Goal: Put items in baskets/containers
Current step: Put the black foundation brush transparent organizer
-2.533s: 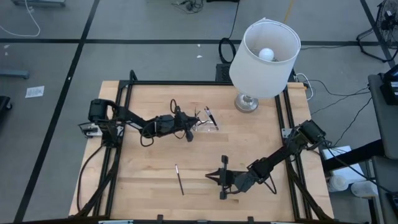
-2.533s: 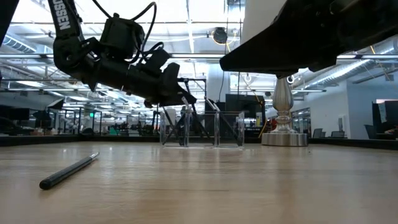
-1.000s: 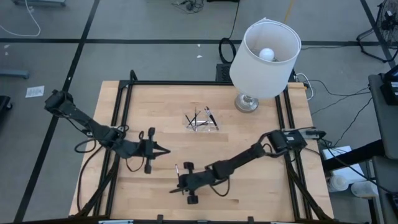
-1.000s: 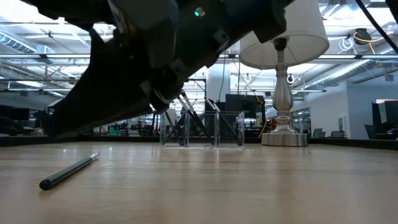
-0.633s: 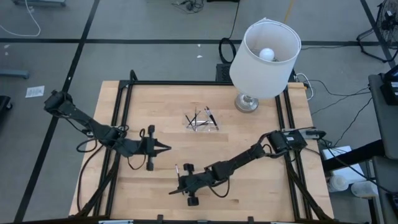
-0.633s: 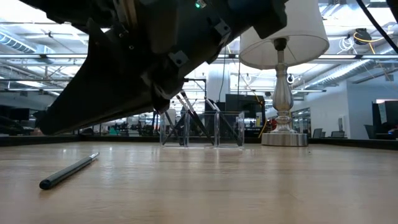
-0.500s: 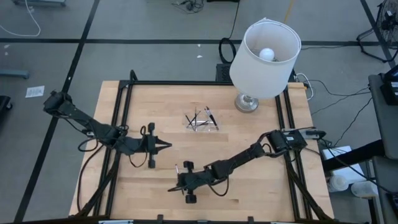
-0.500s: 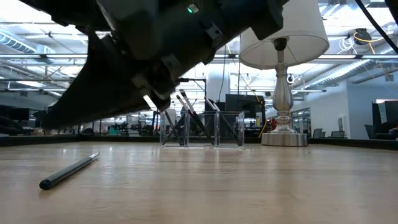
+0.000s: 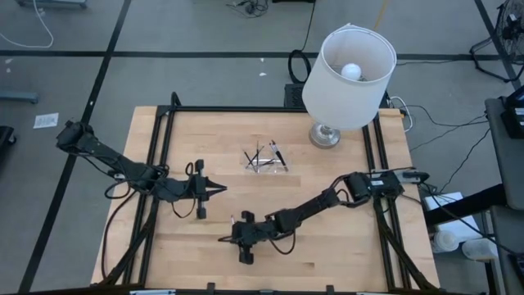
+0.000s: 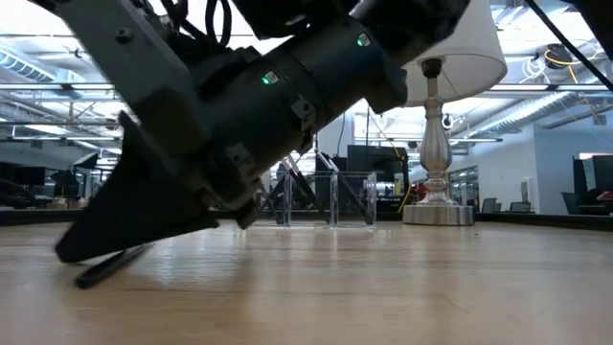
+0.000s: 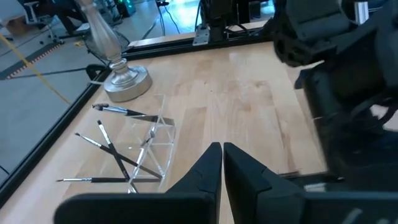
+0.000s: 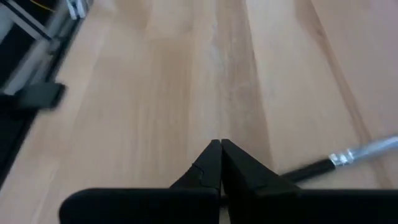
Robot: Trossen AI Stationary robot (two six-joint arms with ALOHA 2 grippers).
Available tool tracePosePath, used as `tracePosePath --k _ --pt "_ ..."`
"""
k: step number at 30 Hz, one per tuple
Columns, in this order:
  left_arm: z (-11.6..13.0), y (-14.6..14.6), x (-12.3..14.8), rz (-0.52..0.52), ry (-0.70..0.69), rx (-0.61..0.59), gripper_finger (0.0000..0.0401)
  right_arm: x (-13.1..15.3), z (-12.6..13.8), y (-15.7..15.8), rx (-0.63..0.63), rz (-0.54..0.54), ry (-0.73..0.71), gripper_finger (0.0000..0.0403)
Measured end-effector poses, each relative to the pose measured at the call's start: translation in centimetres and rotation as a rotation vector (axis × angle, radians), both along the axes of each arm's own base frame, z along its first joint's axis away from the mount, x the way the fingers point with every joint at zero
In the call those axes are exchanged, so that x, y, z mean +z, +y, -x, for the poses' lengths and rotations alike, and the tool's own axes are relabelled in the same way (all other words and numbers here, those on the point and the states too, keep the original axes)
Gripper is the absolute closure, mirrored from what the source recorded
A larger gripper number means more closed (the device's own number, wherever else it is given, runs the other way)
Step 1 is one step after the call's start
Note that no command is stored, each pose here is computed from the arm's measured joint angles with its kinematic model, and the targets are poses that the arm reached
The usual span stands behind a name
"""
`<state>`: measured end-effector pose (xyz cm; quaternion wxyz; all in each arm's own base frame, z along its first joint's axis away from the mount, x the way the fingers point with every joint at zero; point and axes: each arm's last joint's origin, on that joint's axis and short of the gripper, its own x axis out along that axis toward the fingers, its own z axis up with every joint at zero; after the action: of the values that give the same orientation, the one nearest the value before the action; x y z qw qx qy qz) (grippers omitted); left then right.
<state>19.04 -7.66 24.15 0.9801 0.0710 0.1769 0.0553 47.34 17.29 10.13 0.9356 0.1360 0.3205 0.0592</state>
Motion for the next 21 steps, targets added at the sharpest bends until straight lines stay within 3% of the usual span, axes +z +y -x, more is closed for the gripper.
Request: tracePosePath --k 21 --pt "0.3 -0.4 -0.3 0.022 0.027 -0.029 0.0375 0.6 1.8 -0.1 0.039 0.015 0.225 0.0403"
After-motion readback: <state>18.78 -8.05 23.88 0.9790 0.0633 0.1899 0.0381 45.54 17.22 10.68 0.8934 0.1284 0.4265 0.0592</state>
